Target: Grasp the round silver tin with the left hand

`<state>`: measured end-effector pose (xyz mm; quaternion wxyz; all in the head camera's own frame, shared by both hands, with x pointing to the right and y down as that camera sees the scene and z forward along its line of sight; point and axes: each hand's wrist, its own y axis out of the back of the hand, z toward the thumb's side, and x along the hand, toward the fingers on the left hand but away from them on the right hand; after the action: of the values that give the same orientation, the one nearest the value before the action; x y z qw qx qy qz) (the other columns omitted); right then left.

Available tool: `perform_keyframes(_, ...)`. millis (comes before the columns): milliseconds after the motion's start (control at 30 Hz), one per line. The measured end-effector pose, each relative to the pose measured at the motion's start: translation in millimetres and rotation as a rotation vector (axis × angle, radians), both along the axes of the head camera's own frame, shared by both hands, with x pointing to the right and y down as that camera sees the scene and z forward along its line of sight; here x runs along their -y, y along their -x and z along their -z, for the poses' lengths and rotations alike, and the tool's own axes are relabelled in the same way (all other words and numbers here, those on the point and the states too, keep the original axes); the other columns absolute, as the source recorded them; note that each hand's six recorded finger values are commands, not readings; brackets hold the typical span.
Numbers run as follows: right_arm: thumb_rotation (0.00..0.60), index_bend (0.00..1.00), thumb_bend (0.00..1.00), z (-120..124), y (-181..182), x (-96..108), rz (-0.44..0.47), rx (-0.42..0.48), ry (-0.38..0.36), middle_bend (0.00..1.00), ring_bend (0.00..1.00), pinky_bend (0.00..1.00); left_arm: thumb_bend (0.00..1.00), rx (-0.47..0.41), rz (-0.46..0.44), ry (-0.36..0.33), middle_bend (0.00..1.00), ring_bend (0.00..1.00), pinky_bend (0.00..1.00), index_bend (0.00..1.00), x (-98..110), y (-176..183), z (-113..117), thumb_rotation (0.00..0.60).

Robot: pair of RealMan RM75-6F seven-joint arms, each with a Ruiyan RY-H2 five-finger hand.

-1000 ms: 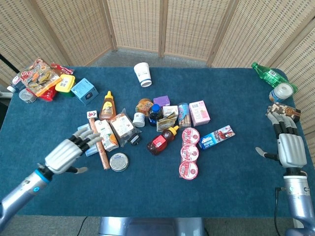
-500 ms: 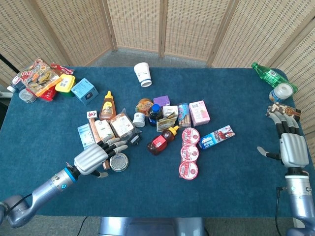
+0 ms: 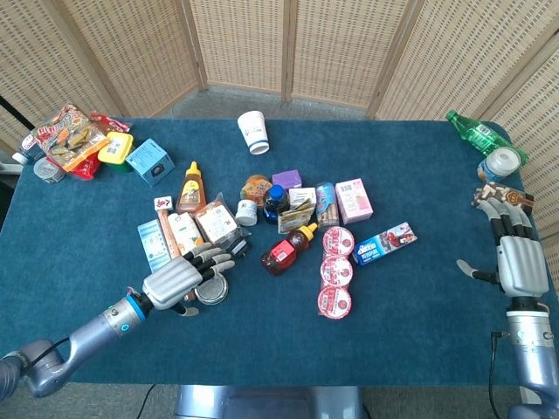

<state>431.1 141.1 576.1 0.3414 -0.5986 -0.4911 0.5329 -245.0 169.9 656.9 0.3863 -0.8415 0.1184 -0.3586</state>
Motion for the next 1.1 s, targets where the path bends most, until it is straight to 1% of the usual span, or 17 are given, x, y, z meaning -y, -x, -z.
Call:
perform_keyframes(167, 0.600, 0.09, 0.05, 0.2, -0.3, 0.2, -0.002, 0.001, -0.001, 0.00, 0.00, 0.00, 0.07, 0.003, -0.013, 0.001, 0.00, 0.00, 0.00, 0.00, -0.5, -7.6, -3.2, 0.600)
perform_keyframes(433, 0.600, 0.09, 0.05, 0.3, -0.4, 0.3, -0.001, 0.001, -0.001, 0.00, 0.00, 0.00, 0.07, 0.039, 0.001, 0.011, 0.00, 0.00, 0.00, 0.00, -4.0, 2.2, -13.4, 0.600)
perform_keyframes(1100, 0.600, 0.09, 0.05, 0.4, -1.3, 0.4, -0.007, 0.004, -0.001, 0.00, 0.00, 0.00, 0.07, 0.078, -0.031, 0.020, 0.00, 0.00, 0.00, 0.00, 2.9, -9.9, -22.7, 0.600)
